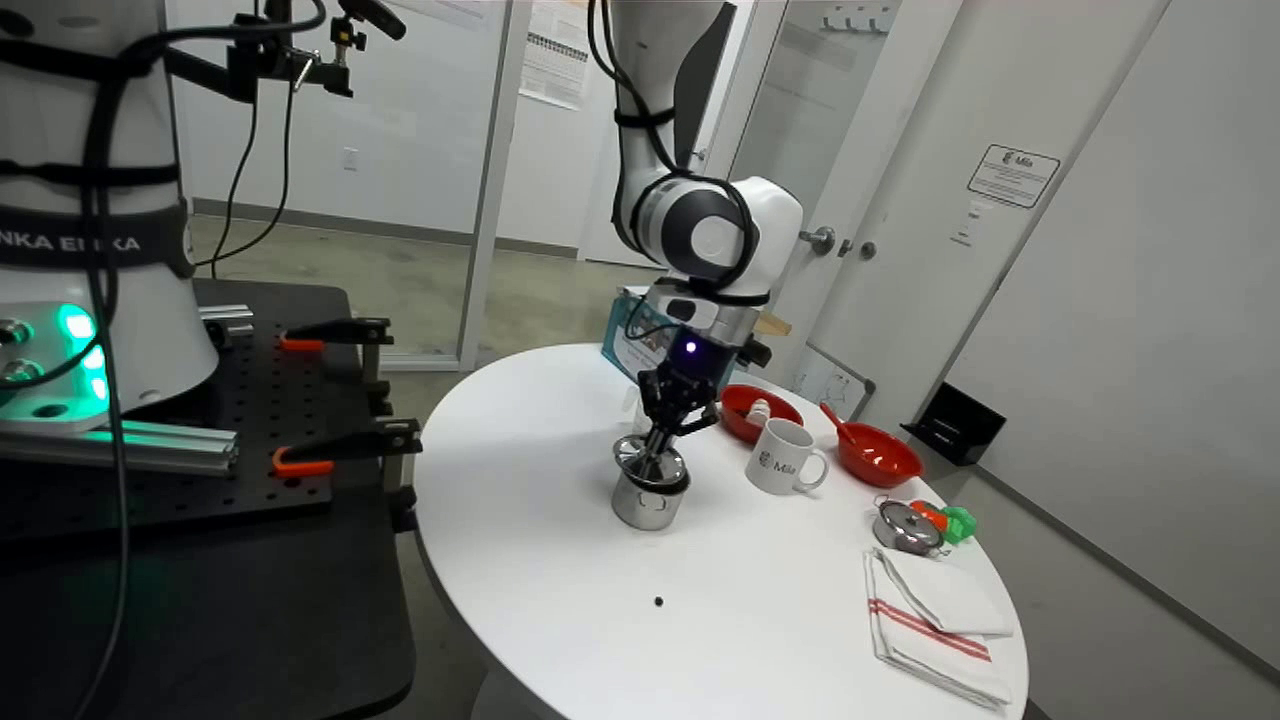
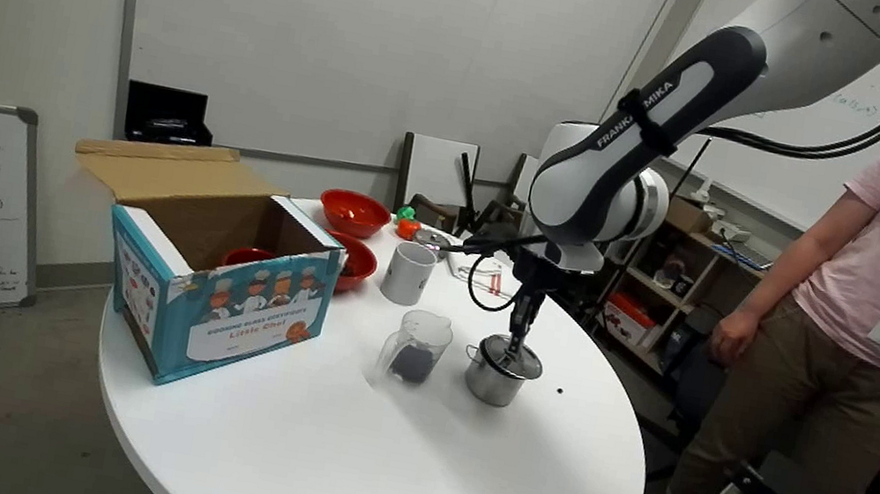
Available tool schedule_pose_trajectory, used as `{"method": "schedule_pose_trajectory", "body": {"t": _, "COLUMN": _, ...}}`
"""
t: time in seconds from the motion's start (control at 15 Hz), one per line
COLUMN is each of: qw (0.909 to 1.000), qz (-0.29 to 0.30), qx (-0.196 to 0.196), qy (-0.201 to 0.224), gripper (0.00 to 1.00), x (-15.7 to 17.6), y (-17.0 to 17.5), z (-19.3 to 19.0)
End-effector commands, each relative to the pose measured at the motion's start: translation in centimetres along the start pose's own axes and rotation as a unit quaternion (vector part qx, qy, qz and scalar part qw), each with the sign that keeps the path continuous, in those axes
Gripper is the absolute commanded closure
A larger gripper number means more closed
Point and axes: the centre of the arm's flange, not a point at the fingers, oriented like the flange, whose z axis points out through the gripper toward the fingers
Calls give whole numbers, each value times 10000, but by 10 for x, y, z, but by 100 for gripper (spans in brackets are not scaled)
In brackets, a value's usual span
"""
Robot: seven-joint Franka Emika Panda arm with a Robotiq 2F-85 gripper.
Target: Remove the lid from the pot and put some of the object from the measuring cup into the pot, and put the lid back on
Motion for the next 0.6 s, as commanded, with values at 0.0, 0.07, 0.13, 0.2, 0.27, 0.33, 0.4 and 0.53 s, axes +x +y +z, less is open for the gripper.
{"method": "schedule_pose_trajectory", "body": {"t": 0.0, "qw": 10000, "qz": 5, "qx": -45, "qy": -55, "gripper": 99, "x": -4, "y": -1, "z": -6}}
{"method": "schedule_pose_trajectory", "body": {"t": 0.07, "qw": 10000, "qz": 6, "qx": -48, "qy": -49, "gripper": 99, "x": -4, "y": -2, "z": -5}}
{"method": "schedule_pose_trajectory", "body": {"t": 0.13, "qw": 10000, "qz": 7, "qx": -53, "qy": -46, "gripper": 99, "x": -4, "y": -2, "z": -5}}
{"method": "schedule_pose_trajectory", "body": {"t": 0.2, "qw": 10000, "qz": 4, "qx": -58, "qy": -43, "gripper": 99, "x": -5, "y": -2, "z": -4}}
{"method": "schedule_pose_trajectory", "body": {"t": 0.27, "qw": 10000, "qz": 7, "qx": -61, "qy": -40, "gripper": 99, "x": -5, "y": -3, "z": -4}}
{"method": "schedule_pose_trajectory", "body": {"t": 0.33, "qw": 10000, "qz": 12, "qx": -59, "qy": -38, "gripper": 99, "x": -6, "y": -3, "z": -3}}
{"method": "schedule_pose_trajectory", "body": {"t": 0.4, "qw": 10000, "qz": 14, "qx": -54, "qy": -27, "gripper": 99, "x": -7, "y": -3, "z": -2}}
{"method": "schedule_pose_trajectory", "body": {"t": 0.53, "qw": 10000, "qz": 13, "qx": -47, "qy": -10, "gripper": 99, "x": -10, "y": -5, "z": 0}}
